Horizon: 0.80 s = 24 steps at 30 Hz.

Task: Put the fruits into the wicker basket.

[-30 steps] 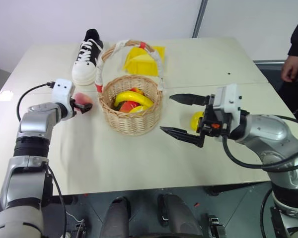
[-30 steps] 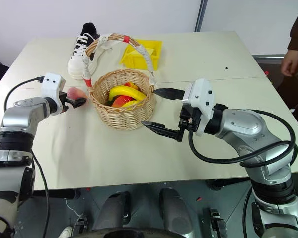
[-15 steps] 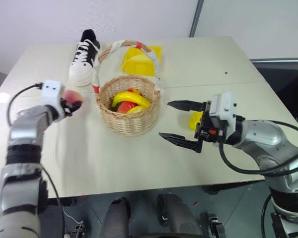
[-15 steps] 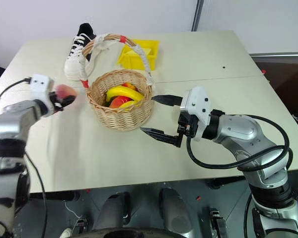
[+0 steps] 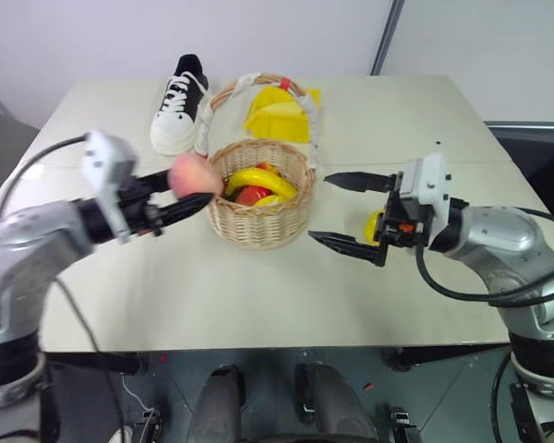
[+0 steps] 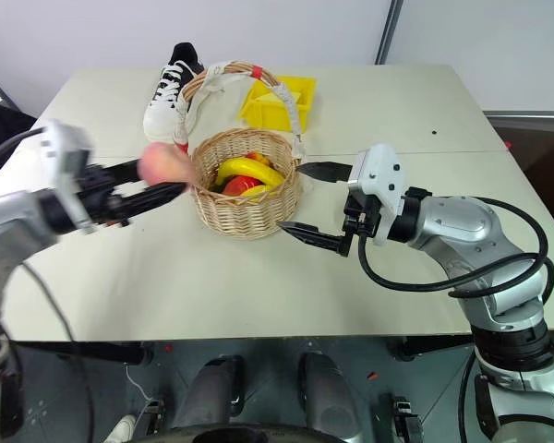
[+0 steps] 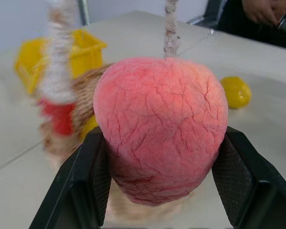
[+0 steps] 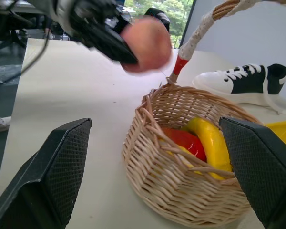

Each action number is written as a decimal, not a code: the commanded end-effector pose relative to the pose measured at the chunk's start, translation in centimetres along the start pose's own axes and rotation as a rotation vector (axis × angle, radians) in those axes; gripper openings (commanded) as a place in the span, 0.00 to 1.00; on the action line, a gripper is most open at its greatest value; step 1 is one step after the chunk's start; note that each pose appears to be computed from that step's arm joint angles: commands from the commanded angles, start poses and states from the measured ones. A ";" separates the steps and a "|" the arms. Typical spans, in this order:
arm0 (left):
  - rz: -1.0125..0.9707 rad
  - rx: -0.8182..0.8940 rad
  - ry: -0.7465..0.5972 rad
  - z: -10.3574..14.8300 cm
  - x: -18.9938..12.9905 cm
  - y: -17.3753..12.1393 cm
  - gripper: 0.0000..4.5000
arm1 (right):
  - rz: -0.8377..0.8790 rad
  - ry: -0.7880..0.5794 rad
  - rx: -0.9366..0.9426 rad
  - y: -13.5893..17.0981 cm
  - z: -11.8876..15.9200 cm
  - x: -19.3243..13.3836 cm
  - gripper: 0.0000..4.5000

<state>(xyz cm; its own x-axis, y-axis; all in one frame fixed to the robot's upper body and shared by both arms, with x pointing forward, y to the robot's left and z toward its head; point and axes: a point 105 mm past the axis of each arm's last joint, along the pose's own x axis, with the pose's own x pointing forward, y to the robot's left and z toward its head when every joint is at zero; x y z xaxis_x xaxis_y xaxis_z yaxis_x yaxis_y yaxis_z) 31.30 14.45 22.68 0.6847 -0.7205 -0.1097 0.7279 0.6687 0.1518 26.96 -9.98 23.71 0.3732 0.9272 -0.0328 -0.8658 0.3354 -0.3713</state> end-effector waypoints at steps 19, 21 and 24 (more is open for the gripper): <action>-0.063 0.182 -0.083 0.4 3.5 -0.2 0.99 | -0.890 0.437 0.514 -5.9 -8.2 -6.5 1.00; -0.109 0.150 -0.122 0.6 3.5 -1.0 0.99 | -0.938 0.472 0.586 -5.6 -8.8 -6.5 1.00; -0.146 0.150 -0.136 0.6 3.5 -1.7 0.99 | -1.004 0.526 0.616 -5.4 -9.3 -6.7 1.00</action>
<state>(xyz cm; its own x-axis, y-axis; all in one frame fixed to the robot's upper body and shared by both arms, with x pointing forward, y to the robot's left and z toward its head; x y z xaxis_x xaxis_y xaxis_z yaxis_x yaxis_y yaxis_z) 33.10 10.91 21.24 0.5785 -0.8138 -0.0552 0.7980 0.5506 0.2450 32.43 -18.72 16.13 0.8859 0.1708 -0.4313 -0.1573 0.9853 0.0670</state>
